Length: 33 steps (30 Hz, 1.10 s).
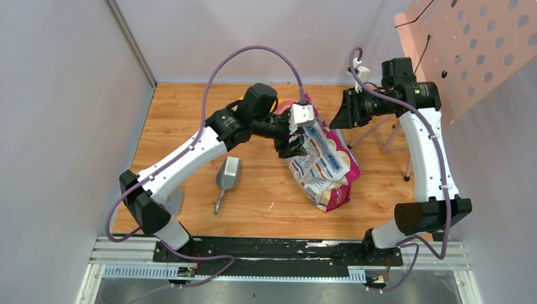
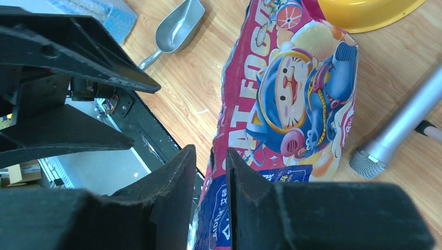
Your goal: Serve the pet food
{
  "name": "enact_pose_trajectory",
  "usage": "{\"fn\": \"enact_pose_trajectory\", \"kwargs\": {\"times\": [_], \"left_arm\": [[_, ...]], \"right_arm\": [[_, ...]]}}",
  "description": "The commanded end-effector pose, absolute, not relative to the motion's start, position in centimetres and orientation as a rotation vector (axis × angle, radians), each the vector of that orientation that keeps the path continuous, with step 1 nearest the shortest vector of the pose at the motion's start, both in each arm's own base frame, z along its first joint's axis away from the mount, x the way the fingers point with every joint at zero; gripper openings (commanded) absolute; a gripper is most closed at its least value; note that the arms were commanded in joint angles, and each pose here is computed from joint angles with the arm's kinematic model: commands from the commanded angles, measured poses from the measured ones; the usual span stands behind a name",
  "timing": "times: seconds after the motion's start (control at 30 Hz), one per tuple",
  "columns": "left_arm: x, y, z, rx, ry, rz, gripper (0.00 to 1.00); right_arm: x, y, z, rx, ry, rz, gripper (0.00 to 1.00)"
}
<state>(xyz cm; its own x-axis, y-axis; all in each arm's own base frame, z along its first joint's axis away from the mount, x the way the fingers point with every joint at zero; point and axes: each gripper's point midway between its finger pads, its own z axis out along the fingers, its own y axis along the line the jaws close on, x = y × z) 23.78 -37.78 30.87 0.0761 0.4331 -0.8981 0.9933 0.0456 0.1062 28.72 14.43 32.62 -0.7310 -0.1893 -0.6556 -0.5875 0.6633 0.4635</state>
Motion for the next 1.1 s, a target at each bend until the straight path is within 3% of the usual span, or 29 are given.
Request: {"fn": "enact_pose_trajectory", "kwargs": {"times": [0.0,0.37,1.07], "left_arm": [[23.6,-36.8,32.1,1.548,1.402,-0.764,0.76],[23.6,-37.2,32.3,1.519,1.419,-0.785,0.76],[23.3,-37.5,32.1,1.508,1.43,-0.817,0.77]], "right_arm": [[29.5,14.4,32.3,-0.605,2.289,0.899,0.25],[30.1,14.2,31.9,-0.583,2.306,0.886,0.18],[31.8,13.7,31.6,-0.535,2.321,0.842,0.19]]}}
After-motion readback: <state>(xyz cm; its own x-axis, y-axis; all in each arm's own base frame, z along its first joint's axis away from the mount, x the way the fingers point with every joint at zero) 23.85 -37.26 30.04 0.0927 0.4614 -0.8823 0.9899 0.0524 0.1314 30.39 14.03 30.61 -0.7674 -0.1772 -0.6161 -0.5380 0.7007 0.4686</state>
